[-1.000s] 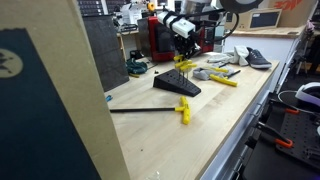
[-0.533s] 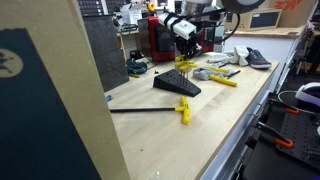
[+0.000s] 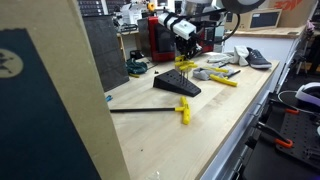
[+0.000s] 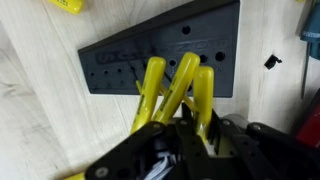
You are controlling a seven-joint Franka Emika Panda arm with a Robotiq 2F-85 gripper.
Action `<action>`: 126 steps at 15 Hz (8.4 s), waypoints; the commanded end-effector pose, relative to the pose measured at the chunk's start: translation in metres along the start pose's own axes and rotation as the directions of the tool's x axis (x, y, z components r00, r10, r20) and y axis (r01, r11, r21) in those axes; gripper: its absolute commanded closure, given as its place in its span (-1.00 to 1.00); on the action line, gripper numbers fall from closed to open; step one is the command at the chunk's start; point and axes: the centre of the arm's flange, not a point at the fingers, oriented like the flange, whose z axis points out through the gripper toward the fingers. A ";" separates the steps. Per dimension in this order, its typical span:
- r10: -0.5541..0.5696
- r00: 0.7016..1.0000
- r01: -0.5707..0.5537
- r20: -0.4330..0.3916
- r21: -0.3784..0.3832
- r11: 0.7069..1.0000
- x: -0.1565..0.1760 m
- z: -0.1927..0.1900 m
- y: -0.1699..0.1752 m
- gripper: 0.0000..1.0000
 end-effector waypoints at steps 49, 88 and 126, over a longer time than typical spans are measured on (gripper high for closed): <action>0.107 0.994 -0.108 0.011 0.073 0.992 -0.005 -0.003 0.013 0.92; 0.112 0.993 -0.105 -0.031 0.169 0.980 -0.007 -0.004 0.022 -0.87; -0.444 0.868 0.372 0.222 0.302 0.878 -0.037 -0.012 0.051 -1.00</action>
